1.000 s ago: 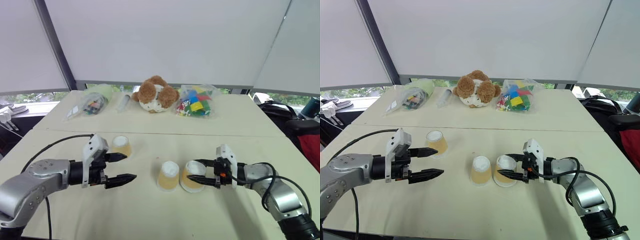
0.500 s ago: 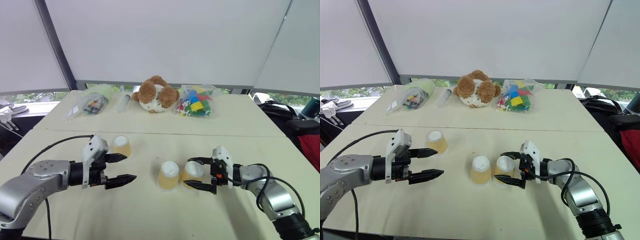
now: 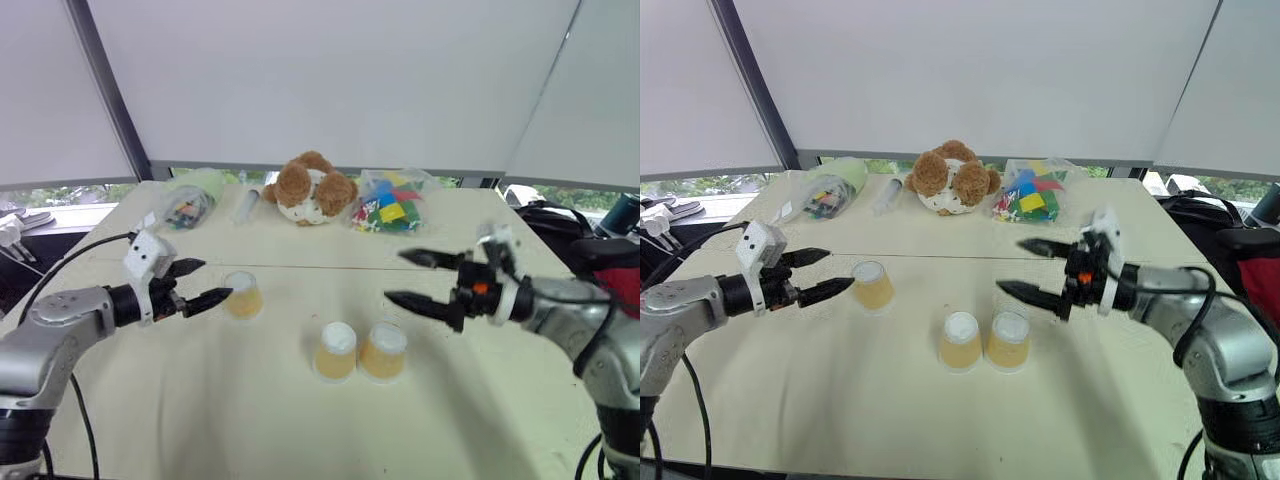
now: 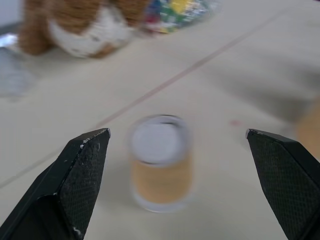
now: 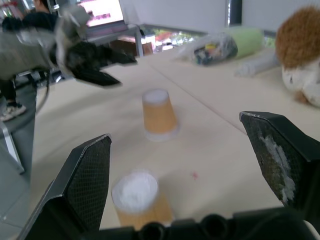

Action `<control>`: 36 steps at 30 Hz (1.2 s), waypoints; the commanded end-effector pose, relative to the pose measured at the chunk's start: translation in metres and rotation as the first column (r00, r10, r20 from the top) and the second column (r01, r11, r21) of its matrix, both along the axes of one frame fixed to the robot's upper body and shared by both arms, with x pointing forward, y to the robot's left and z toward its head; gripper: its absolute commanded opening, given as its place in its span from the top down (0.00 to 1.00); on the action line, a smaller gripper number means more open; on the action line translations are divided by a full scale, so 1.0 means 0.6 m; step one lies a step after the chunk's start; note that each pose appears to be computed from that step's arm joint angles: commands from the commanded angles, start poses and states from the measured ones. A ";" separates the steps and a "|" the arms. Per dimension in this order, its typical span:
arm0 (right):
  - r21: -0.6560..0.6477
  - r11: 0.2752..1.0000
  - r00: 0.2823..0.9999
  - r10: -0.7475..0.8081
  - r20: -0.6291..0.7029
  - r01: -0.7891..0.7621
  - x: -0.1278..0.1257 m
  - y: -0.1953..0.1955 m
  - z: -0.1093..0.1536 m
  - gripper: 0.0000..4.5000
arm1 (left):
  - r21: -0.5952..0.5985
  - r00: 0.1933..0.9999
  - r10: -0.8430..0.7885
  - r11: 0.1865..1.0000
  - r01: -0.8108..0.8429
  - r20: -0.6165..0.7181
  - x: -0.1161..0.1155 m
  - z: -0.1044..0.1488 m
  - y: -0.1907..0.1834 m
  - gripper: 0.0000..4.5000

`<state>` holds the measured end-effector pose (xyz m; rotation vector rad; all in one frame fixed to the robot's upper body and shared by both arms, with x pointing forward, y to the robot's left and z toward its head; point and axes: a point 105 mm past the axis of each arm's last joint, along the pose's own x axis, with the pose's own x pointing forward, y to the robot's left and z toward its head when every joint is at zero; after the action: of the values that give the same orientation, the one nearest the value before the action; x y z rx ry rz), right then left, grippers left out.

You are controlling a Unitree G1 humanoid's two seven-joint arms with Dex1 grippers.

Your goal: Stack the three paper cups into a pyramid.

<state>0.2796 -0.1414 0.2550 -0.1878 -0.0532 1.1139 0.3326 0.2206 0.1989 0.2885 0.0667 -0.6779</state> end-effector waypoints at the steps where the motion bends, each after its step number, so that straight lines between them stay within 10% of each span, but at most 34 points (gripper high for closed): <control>1: -0.060 0.996 0.995 0.062 -0.077 -0.067 -0.026 0.011 -0.003 0.01 | 0.050 0.998 0.016 0.999 -0.019 0.055 0.021 -0.006 -0.007 0.00; 24: -0.125 0.992 0.996 -0.032 -0.084 0.021 -0.031 0.002 -0.047 0.01 | 0.036 0.993 -0.114 0.993 0.113 0.032 0.077 -0.052 -0.067 0.00; 30: -0.123 0.992 0.996 -0.037 -0.075 0.027 -0.027 0.003 -0.049 0.00 | 0.017 0.993 -0.102 0.995 0.101 0.059 0.084 -0.044 -0.067 0.48; 36: -0.135 0.990 0.995 -0.048 -0.087 0.036 -0.027 -0.002 -0.058 0.00 | -0.012 0.985 -0.124 0.992 0.127 0.123 0.085 -0.003 -0.073 0.49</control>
<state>0.2658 -0.1424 0.2127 -0.2335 0.1416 1.0822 0.3838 0.1768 0.1666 0.3033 0.0219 -0.7820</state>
